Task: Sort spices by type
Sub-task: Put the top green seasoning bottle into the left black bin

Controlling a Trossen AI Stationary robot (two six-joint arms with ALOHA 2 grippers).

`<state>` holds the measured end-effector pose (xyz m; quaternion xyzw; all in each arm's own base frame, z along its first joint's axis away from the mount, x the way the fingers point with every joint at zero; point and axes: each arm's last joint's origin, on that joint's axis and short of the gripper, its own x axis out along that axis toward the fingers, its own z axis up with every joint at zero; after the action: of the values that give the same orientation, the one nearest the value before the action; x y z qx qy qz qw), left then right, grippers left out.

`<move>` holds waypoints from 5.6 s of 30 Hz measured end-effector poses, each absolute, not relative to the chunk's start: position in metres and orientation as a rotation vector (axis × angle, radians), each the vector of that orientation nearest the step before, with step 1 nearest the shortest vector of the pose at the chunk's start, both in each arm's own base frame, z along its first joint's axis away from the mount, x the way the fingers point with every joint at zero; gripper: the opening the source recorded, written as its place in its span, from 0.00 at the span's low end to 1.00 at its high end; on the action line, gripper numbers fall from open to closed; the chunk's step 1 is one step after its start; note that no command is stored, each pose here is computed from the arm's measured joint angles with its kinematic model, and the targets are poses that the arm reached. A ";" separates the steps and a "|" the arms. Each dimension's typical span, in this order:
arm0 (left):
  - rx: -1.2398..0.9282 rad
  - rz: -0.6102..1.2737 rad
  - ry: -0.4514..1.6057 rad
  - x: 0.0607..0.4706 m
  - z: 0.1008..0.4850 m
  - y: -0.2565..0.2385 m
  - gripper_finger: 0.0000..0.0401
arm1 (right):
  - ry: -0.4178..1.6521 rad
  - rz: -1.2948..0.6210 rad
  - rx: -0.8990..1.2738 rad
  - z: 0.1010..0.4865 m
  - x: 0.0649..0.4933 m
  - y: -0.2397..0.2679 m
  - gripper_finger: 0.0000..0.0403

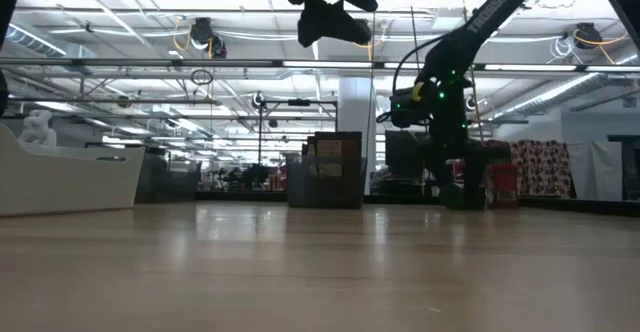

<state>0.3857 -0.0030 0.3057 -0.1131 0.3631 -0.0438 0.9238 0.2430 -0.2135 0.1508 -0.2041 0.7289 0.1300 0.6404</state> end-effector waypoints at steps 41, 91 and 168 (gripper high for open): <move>-0.184 0.124 0.685 0.312 0.346 -0.011 0.60 | 0.277 0.759 -0.107 0.200 0.306 -0.042 0.44; -0.230 0.105 0.667 0.314 0.343 -0.021 0.60 | 0.429 0.633 0.160 0.134 0.332 -0.039 0.74; 0.290 -0.594 0.709 0.405 0.215 0.003 0.94 | 0.952 0.267 0.406 0.218 0.220 -0.040 0.73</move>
<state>0.4049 0.0033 0.2148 0.1395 0.3409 -0.2855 0.8848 0.2200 -0.0405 0.2181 0.1937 0.4538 0.1275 0.8604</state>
